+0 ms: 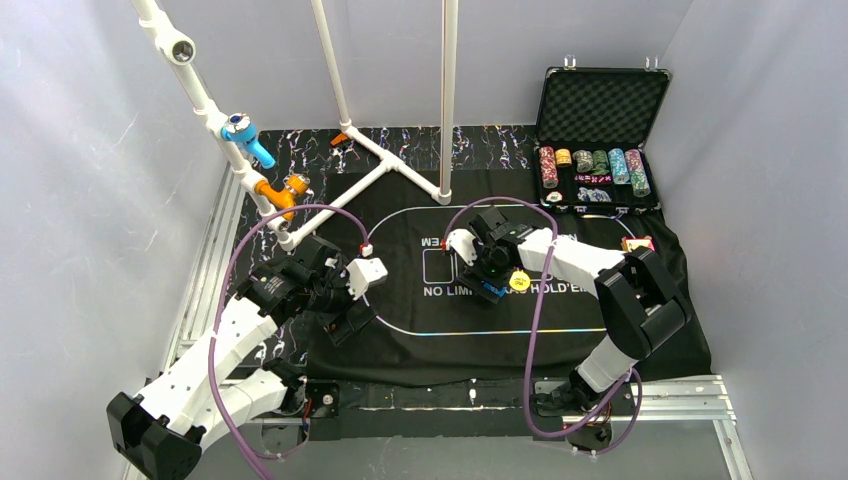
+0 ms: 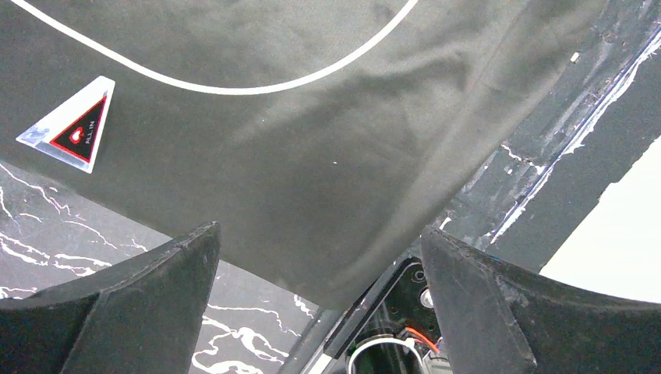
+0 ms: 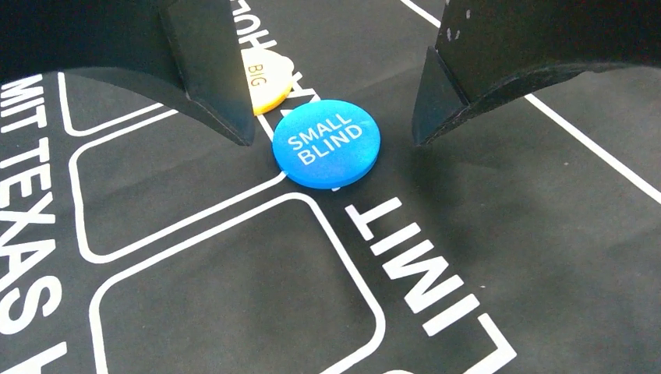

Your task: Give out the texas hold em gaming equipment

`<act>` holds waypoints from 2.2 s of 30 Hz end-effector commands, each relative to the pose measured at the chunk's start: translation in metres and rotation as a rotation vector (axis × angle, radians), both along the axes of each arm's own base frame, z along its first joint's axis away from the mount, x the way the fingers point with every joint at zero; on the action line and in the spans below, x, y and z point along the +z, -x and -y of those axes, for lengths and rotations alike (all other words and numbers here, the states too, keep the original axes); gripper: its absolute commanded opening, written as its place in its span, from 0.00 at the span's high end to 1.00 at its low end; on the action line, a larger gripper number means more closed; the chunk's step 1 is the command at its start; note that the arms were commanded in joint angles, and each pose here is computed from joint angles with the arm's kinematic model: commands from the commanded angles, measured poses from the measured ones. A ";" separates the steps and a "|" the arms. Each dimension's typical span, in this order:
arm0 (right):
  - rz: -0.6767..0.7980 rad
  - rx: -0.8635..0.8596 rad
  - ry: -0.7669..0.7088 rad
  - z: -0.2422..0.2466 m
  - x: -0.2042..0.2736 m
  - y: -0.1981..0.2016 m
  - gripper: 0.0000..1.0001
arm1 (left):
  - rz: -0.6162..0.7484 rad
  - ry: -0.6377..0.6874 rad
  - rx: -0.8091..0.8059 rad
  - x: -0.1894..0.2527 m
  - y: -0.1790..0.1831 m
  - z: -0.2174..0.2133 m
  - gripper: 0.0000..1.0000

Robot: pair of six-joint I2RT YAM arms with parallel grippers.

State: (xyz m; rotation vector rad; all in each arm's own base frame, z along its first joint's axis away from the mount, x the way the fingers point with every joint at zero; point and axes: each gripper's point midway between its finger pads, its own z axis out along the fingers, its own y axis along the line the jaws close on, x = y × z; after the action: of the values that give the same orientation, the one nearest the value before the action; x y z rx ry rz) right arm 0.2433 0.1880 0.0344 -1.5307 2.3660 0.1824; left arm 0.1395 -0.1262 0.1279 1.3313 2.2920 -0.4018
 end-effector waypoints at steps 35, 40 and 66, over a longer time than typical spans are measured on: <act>-0.020 0.101 0.164 0.087 0.025 0.047 0.55 | -0.008 0.018 -0.018 0.006 0.001 0.005 0.01; -0.076 0.079 0.181 0.120 0.011 0.052 0.57 | -0.010 0.017 -0.018 0.006 0.001 0.005 0.01; -0.012 -0.099 -0.001 0.081 0.038 0.012 0.10 | -0.017 0.021 -0.019 0.006 0.001 0.007 0.01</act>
State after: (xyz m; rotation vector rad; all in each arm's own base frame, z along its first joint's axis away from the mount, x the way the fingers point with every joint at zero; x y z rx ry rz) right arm 0.2017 0.0823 0.0550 -1.5756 2.4732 0.1248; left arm 0.1388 -0.1280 0.1240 1.3425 2.3126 -0.4165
